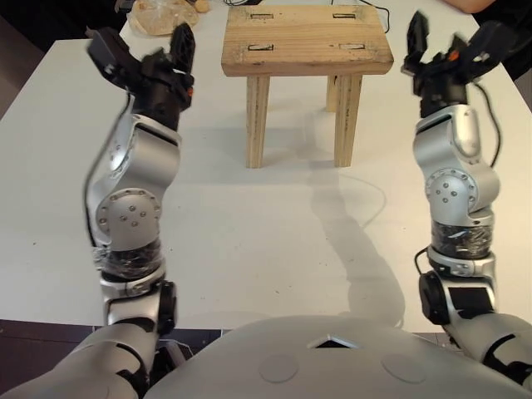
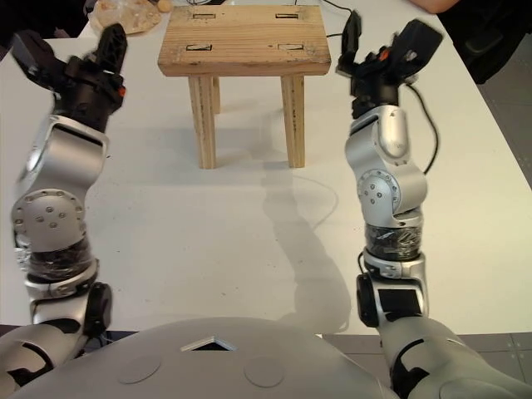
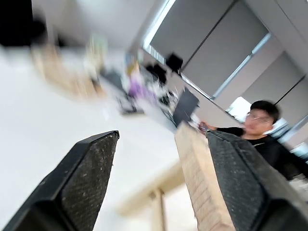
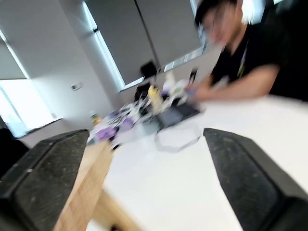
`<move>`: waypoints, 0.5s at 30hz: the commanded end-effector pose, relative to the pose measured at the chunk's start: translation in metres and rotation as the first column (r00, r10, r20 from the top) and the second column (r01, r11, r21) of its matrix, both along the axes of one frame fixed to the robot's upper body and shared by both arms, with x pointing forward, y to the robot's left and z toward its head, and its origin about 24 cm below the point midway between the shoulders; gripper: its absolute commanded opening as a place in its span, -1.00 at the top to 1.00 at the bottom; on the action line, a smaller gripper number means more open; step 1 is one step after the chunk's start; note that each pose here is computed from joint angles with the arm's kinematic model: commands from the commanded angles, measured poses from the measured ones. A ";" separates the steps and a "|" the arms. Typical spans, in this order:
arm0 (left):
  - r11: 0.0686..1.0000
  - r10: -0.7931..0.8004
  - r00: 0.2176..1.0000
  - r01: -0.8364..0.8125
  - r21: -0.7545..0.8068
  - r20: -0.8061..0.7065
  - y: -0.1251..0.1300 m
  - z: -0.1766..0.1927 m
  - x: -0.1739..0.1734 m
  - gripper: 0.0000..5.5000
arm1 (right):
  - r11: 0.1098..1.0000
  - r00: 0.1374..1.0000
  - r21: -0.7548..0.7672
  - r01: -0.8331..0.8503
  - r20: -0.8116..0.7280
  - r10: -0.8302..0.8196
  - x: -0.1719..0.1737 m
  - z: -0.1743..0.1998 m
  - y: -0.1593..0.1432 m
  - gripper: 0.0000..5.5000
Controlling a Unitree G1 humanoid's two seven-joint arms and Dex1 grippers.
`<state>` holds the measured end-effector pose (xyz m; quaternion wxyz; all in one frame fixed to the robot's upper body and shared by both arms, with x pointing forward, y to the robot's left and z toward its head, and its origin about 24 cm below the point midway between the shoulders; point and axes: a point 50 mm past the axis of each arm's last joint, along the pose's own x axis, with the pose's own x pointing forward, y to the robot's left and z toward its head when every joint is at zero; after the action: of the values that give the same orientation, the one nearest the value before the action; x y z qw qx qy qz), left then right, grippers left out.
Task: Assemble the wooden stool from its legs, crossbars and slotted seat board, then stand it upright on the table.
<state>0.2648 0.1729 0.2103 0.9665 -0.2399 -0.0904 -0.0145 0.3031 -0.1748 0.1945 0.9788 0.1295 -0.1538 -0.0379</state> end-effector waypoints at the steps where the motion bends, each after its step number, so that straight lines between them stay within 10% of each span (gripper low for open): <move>1: 0.922 0.179 0.976 -0.210 0.327 0.121 0.015 0.006 -0.007 -0.22 | 0.974 0.993 -0.194 0.113 0.063 -0.102 -0.001 0.002 -0.007 -0.64; 5: 0.778 0.342 0.938 -0.312 0.545 0.049 0.030 -0.054 -0.004 -0.22 | 0.920 0.980 -0.354 0.171 -0.039 -0.197 0.002 -0.049 -0.013 -0.64; 15: 0.751 0.389 0.921 -0.309 0.584 -0.014 0.025 -0.123 0.012 -0.44 | 0.878 0.960 -0.444 0.181 -0.114 -0.255 0.010 -0.111 0.008 -0.65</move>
<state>0.2693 0.1979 0.0949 0.9841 0.0855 -0.0627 0.1425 0.3052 -0.1684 0.0850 0.9850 -0.0965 -0.0820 -0.1173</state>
